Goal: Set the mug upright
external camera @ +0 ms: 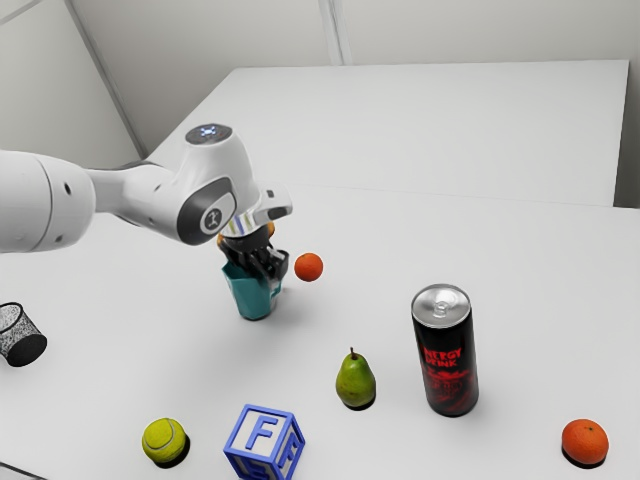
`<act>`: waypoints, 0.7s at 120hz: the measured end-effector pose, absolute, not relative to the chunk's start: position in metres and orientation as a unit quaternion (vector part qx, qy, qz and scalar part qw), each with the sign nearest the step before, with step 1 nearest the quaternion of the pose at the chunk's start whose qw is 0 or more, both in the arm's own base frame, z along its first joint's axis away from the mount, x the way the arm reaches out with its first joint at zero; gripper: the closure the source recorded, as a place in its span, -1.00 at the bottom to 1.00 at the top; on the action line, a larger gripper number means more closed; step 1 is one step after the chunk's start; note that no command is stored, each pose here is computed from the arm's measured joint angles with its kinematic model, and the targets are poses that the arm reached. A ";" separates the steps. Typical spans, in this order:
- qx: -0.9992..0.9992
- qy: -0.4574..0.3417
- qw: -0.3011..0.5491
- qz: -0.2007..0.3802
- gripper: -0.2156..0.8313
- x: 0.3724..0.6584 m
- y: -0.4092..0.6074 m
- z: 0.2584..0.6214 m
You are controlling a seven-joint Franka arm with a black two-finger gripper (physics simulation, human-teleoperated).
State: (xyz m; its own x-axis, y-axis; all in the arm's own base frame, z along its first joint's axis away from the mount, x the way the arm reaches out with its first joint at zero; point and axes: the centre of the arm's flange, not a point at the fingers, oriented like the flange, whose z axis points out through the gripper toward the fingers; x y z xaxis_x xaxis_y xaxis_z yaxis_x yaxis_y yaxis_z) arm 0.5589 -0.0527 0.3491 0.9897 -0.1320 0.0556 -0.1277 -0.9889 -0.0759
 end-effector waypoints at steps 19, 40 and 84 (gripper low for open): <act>-0.996 0.064 0.039 -0.049 -0.16 0.557 -0.052 0.372; -0.994 0.064 0.047 -0.079 -0.40 0.551 -0.054 0.414; -0.990 0.063 0.056 -0.109 -0.55 0.571 -0.067 0.527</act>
State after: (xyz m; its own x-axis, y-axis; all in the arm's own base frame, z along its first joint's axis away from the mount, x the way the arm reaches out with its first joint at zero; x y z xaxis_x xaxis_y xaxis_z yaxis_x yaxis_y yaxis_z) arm 0.5712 -0.0670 0.5266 0.9681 -0.1368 0.2098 -0.1123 -0.9859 -0.1243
